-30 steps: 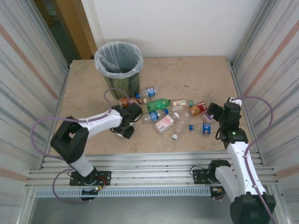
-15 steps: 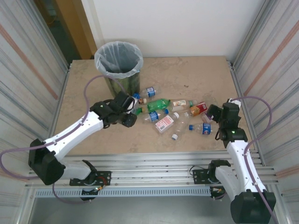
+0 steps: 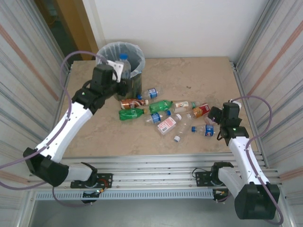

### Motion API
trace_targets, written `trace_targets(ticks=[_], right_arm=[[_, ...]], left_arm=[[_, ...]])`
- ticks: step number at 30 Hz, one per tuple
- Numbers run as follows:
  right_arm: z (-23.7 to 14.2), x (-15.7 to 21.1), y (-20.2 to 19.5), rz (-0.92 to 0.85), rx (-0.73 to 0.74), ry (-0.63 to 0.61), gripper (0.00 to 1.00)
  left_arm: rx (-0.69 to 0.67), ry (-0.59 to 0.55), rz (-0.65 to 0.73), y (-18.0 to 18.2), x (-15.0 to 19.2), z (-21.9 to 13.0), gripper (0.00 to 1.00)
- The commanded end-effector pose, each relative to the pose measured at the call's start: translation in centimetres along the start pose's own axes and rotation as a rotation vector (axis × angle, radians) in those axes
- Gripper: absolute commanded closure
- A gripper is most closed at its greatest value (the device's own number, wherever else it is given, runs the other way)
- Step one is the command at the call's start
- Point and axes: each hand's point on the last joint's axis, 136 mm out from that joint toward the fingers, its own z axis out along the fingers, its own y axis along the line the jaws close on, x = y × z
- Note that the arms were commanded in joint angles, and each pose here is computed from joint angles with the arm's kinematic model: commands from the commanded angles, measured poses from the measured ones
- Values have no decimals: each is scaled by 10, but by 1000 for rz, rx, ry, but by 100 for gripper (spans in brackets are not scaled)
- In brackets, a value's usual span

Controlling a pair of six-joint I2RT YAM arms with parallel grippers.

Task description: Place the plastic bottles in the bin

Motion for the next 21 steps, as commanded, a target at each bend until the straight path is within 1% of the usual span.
trace_targets(ticks=[1, 5, 9, 11, 15, 21], right_arm=[[-5, -12, 7, 22, -14, -14, 2], [-6, -14, 8, 32, -18, -11, 2], [-8, -13, 10, 45, -24, -1, 2], [-9, -13, 10, 45, -21, 1, 2], [-13, -15, 10, 44, -15, 1, 2], [-17, -15, 7, 42, -4, 0, 2]], left_arm=[[20, -128, 33, 4, -51, 11, 84], [-37, -170, 42, 32, -87, 34, 85], [-78, -162, 72, 59, -104, 60, 85], [-99, -149, 77, 72, -106, 74, 85], [-98, -130, 73, 95, -101, 100, 84], [-78, -82, 53, 117, -82, 139, 76]])
